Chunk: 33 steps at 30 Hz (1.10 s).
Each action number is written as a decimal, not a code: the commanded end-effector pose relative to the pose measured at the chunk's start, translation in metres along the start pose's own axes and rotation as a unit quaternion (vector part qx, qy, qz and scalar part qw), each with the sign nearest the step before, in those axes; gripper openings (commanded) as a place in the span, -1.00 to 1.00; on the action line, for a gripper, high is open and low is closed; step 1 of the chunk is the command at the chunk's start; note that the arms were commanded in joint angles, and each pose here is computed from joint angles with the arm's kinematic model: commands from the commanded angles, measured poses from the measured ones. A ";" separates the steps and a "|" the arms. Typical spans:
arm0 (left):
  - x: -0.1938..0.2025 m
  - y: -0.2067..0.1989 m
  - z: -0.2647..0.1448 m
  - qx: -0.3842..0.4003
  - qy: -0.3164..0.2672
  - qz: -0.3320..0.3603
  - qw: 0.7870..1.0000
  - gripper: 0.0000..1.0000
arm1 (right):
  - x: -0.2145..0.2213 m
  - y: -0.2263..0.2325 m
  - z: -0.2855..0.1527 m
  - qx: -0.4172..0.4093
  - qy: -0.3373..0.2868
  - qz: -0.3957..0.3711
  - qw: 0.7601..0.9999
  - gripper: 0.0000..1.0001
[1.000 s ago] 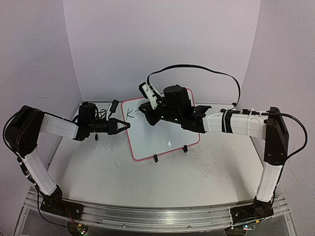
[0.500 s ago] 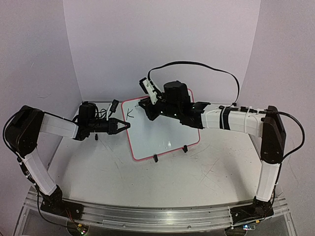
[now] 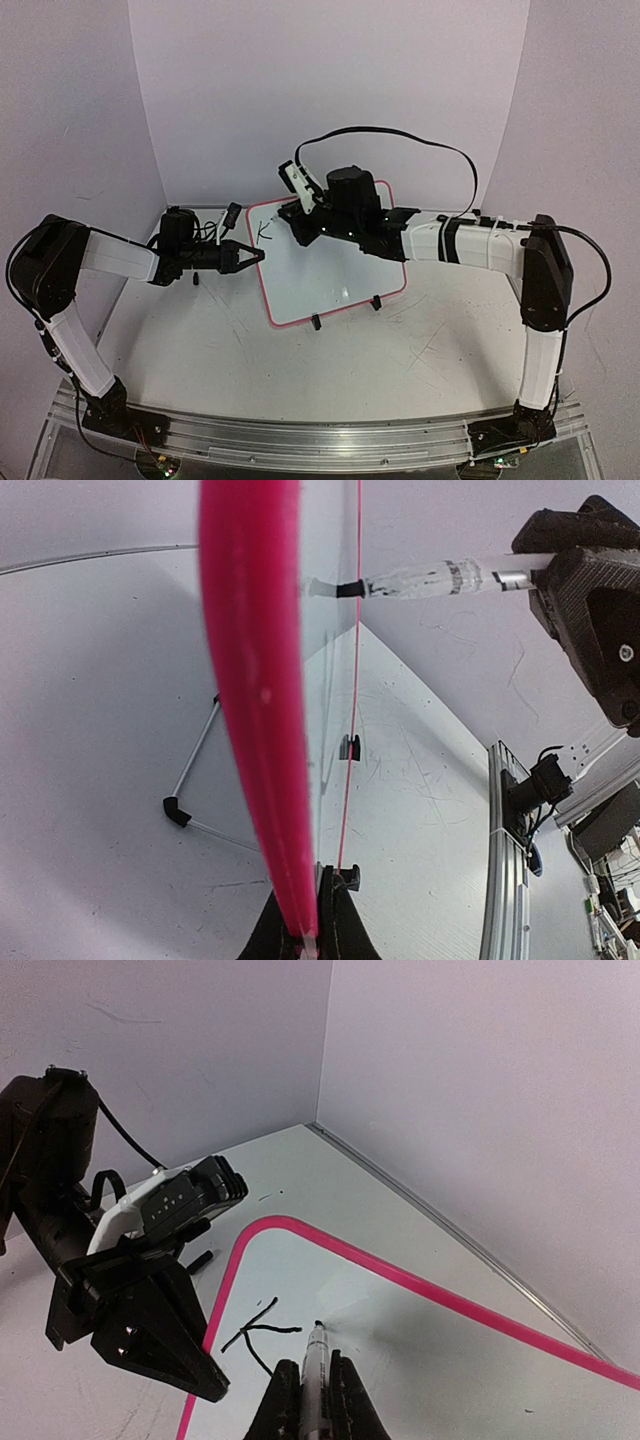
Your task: Write a sentence on the whiteboard
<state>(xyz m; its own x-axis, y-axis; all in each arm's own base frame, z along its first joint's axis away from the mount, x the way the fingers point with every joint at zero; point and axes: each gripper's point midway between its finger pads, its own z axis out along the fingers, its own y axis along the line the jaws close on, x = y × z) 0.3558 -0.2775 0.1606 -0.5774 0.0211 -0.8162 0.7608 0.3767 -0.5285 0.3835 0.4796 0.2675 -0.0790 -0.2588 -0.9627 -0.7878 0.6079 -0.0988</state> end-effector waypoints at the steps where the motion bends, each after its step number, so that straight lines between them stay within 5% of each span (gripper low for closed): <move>1: -0.008 0.031 -0.003 -0.083 -0.010 0.038 0.996 -1.00 | -0.010 -0.005 0.003 0.018 -0.010 0.004 1.000 -1.00; 17: -0.005 0.033 -0.002 -0.085 -0.006 0.036 0.996 -1.00 | -0.038 0.020 -0.035 -0.036 -0.058 0.007 0.998 -1.00; 33: -0.006 0.030 -0.003 -0.083 -0.006 0.039 0.996 -1.00 | -0.020 -0.001 -0.013 0.018 -0.032 0.005 0.999 -1.00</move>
<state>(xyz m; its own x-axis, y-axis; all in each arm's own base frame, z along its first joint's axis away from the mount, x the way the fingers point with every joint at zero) 0.3552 -0.2775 0.1604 -0.5754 0.0258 -0.8175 0.7632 0.3762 -0.5253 0.3681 0.4730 0.2662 -0.0756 -0.2547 -0.9641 -0.7888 0.6067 -0.0984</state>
